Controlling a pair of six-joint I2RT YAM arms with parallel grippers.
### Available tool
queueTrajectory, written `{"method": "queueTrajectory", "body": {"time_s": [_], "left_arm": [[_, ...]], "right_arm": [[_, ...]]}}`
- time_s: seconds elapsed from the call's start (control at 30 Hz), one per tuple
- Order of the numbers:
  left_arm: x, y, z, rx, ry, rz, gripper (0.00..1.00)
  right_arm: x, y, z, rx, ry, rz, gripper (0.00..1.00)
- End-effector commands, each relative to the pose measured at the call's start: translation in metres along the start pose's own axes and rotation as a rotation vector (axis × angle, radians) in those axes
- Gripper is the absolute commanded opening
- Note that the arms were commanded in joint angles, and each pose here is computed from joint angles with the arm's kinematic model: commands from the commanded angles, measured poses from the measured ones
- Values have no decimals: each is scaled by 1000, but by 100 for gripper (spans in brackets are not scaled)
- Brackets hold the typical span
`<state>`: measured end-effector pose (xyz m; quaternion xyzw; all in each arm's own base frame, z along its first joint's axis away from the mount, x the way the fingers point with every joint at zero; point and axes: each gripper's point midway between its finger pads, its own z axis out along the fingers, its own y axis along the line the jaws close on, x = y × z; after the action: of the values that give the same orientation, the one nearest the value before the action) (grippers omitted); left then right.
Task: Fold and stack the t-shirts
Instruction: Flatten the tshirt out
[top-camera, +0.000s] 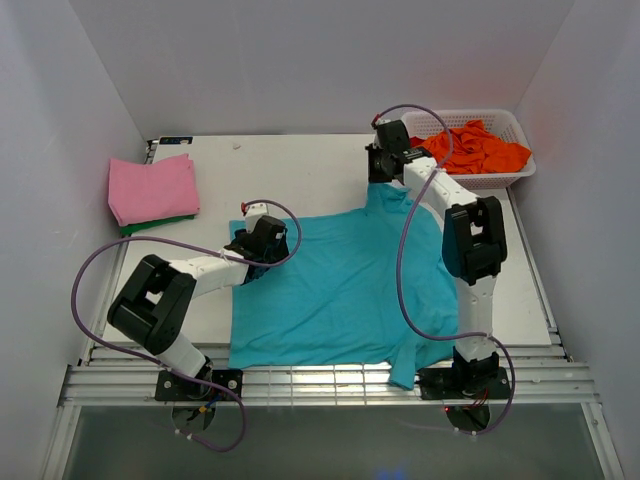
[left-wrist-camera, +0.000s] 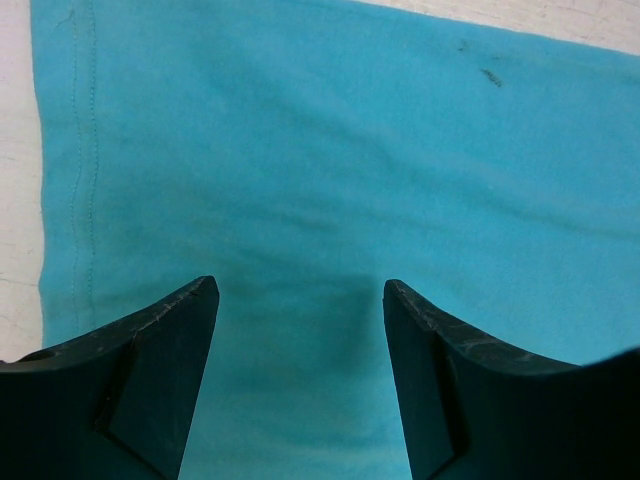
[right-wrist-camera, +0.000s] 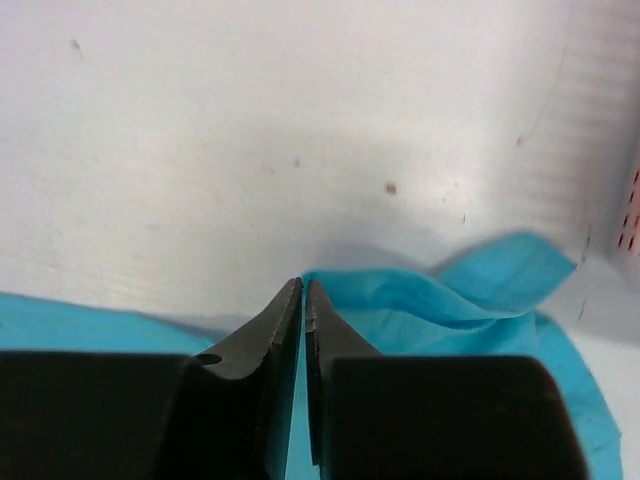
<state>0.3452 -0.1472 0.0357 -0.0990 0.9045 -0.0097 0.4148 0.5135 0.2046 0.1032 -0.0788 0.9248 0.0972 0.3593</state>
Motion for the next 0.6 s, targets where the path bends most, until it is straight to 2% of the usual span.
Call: {"method": "queueTrajectory", "body": {"time_s": [0.0,0.03,0.07,0.23,0.43,0.57], "left_arm": [[-10,2,-8,-3,-37,-21,78],[-10,3,-8,-5,-37,-21,78],[-9,4,-9,-5,-37,-21,78],[-7,6,-10,-5,-34,-18,78],[-9,13,-11,-40,-48,-21,78],[-12,18,-11,-74,-54,-21,78]], "right_arm": [[-60,13,0,-26,-156,-24,13],[-59,12,9,-24,-148,-46,22],[-62,12,11,-24,-154,-56,25],[-67,3,8,17,-220,-99,36],[-53,-6,-30,41,-260,-110,36],[-21,-20,-35,95,-191,-104,33]]}}
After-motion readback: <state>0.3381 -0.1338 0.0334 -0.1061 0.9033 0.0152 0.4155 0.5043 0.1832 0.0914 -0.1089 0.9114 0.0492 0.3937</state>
